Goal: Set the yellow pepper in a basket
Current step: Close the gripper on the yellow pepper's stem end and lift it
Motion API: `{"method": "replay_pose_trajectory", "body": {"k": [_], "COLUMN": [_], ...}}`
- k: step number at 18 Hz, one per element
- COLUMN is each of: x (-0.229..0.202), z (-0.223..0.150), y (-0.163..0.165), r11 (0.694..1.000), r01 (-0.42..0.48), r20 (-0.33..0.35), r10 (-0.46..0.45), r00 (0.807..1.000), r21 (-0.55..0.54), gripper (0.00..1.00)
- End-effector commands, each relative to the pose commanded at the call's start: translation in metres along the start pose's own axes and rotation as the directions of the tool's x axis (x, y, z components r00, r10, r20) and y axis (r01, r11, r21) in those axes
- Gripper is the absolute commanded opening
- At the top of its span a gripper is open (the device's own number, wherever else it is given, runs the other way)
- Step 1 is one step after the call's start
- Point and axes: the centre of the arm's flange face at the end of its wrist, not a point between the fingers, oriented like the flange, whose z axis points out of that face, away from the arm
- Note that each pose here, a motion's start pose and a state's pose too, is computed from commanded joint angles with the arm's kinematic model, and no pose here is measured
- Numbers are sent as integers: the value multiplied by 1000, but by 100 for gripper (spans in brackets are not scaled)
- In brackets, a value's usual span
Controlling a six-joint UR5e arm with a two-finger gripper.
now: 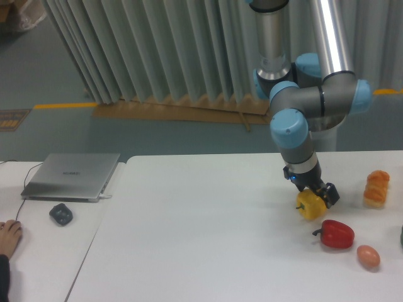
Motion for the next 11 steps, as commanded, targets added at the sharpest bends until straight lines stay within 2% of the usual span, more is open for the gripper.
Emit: {"method": "replay_pose_trajectory", "body": {"k": [9,11], "x": [0,0], "z": [5,10], "y": [-1,-4], "r11": [1000,1000], "r01": [-11,-10], "r20": [-6,-9], "r10": [11,10], "r00": [1000,1000], "r21": [-13,-22], "gripper": [100,86]}}
